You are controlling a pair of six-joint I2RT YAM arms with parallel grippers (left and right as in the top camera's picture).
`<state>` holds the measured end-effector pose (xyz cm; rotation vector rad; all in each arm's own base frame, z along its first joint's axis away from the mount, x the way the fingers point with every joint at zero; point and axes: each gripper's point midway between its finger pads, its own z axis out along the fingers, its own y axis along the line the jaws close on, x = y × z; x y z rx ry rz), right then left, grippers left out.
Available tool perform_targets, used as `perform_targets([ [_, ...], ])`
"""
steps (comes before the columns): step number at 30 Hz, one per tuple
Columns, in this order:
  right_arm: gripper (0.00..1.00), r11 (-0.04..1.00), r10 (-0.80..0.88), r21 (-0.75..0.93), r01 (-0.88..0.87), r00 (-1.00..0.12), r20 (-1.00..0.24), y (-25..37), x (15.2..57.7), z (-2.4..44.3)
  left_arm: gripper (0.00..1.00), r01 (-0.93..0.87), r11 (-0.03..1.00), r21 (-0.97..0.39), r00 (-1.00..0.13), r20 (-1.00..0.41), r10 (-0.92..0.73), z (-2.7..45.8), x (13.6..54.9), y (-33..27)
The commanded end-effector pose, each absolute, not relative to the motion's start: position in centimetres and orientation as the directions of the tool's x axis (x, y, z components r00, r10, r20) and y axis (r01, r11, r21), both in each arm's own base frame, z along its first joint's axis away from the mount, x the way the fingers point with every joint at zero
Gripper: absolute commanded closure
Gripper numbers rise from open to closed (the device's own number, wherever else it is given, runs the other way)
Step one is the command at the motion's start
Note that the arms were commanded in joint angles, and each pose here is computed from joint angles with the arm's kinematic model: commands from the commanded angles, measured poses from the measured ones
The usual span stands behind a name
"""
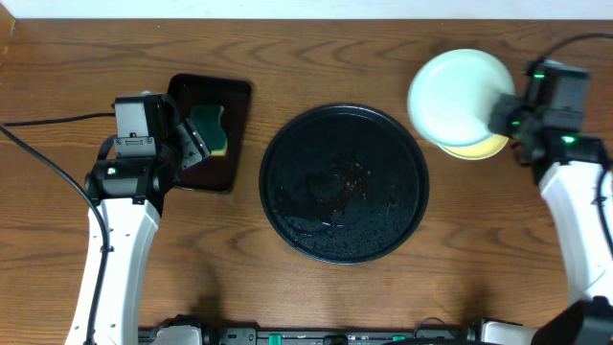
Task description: Clean dirty plates on tray and stack at the side
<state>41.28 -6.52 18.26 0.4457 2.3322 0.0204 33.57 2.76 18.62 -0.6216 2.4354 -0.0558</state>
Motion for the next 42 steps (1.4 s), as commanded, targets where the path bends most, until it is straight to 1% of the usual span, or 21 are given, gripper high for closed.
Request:
perform_targets([
  [1, 0.98, 0.888, 0.453, 0.255, 0.382, -0.642, -0.618, -8.6, 41.9, 16.2, 0.21, -0.429, 0.884, -0.185, -0.691, -0.563, -0.453, 18.8, 33.6, 3.0],
  [7, 0.99, 0.868, 0.489, 0.248, 0.431, -0.649, -0.584, -11.1, 43.9, 11.4, 0.21, -0.429, 0.884, -0.185, -0.691, -0.563, -0.453, 18.8, 33.6, 3.0],
  [11, 0.99, 0.864, 0.494, 0.240, 0.442, -0.654, -0.573, -11.6, 44.6, 9.3, 0.21, -0.429, 0.884, -0.185, -0.691, -0.563, -0.453, 18.8, 33.6, 3.0],
  [12, 0.97, 0.865, 0.493, 0.240, 0.441, -0.652, -0.576, -11.7, 44.8, 9.2, 0.21, -0.429, 0.884, -0.185, -0.691, -0.563, -0.453, 18.8, 33.6, 3.0],
  [13, 0.88, 0.865, 0.492, 0.241, 0.440, -0.650, -0.579, -11.7, 45.0, 9.1, 0.21, -0.429, 0.884, -0.185, -0.691, -0.563, -0.453, 18.8, 33.6, 3.0],
  [14, 0.85, 0.866, 0.491, 0.242, 0.438, -0.648, -0.583, -11.7, 45.1, 9.2, 0.21, -0.429, 0.884, -0.185, -0.691, -0.563, -0.453, 18.8, 33.6, 3.0],
  [17, 0.84, 0.885, 0.462, 0.255, 0.390, -0.657, -0.597, -11.1, 45.5, 9.7, 0.21, -0.429, 0.884, -0.185, -0.691, -0.563, -0.453, 18.8, 33.6, 3.0],
  [18, 0.78, 0.888, 0.457, 0.265, 0.375, -0.662, -0.594, -10.8, 45.6, 9.7, 0.21, -0.429, 0.884, -0.185, -0.691, -0.563, -0.453, 18.8, 33.6, 3.0],
  [20, 0.42, 0.892, 0.452, 0.293, 0.345, -0.676, -0.582, -10.0, 45.6, 9.7, 0.21, -0.429, 0.884, -0.185, -0.691, -0.563, -0.453, 18.8, 33.6, 3.0],
  [21, 0.26, 0.891, 0.453, 0.312, 0.329, -0.683, -0.574, -9.5, 45.6, 9.7, 0.21, -0.430, 0.884, -0.185, -0.691, -0.563, -0.453, 18.8, 33.6, 3.0],
  [23, 0.01, 0.886, 0.453, 0.364, 0.286, -0.698, -0.554, -8.2, 45.4, 10.2, 0.21, -0.429, 0.884, -0.185, -0.691, -0.563, -0.453, 18.8, 33.6, 3.0],
  [26, 0.01, 0.872, 0.450, 0.437, 0.220, -0.714, -0.537, -6.2, 44.6, 12.2, 0.21, -0.429, 0.884, -0.185, -0.691, -0.563, -0.453, 18.8, 33.6, 3.0],
  [29, 0.01, 0.865, 0.449, 0.463, 0.194, -0.712, -0.540, -5.0, 43.3, 14.8, 0.21, -0.429, 0.884, -0.185, -0.691, -0.563, -0.453, 18.8, 33.6, 3.0],
  [30, 0.01, 0.868, 0.444, 0.459, 0.189, -0.710, -0.547, -4.6, 42.3, 16.3, 0.21, -0.429, 0.884, -0.185, -0.691, -0.563, -0.453, 18.8, 33.6, 3.0],
  [34, 0.01, 0.880, 0.435, 0.428, 0.207, -0.715, -0.548, -3.8, 38.8, 19.3, 0.21, -0.429, 0.884, -0.185, -0.691, -0.563, -0.453, 18.8, 33.6, 3.0],
  [39, 0.01, 0.916, 0.361, 0.357, 0.185, -0.769, -0.527, -1.8, 33.3, 20.9, 0.21, -0.429, 0.884, -0.185, -0.691, -0.563, -0.453, 18.8, 33.6, 3.0],
  [42, 0.01, 0.924, 0.334, 0.352, 0.149, -0.765, -0.551, -0.3, 31.0, 21.6, 0.21, -0.429, 0.884, -0.185, -0.691, -0.563, -0.453, 18.8, 33.6, 3.0],
])
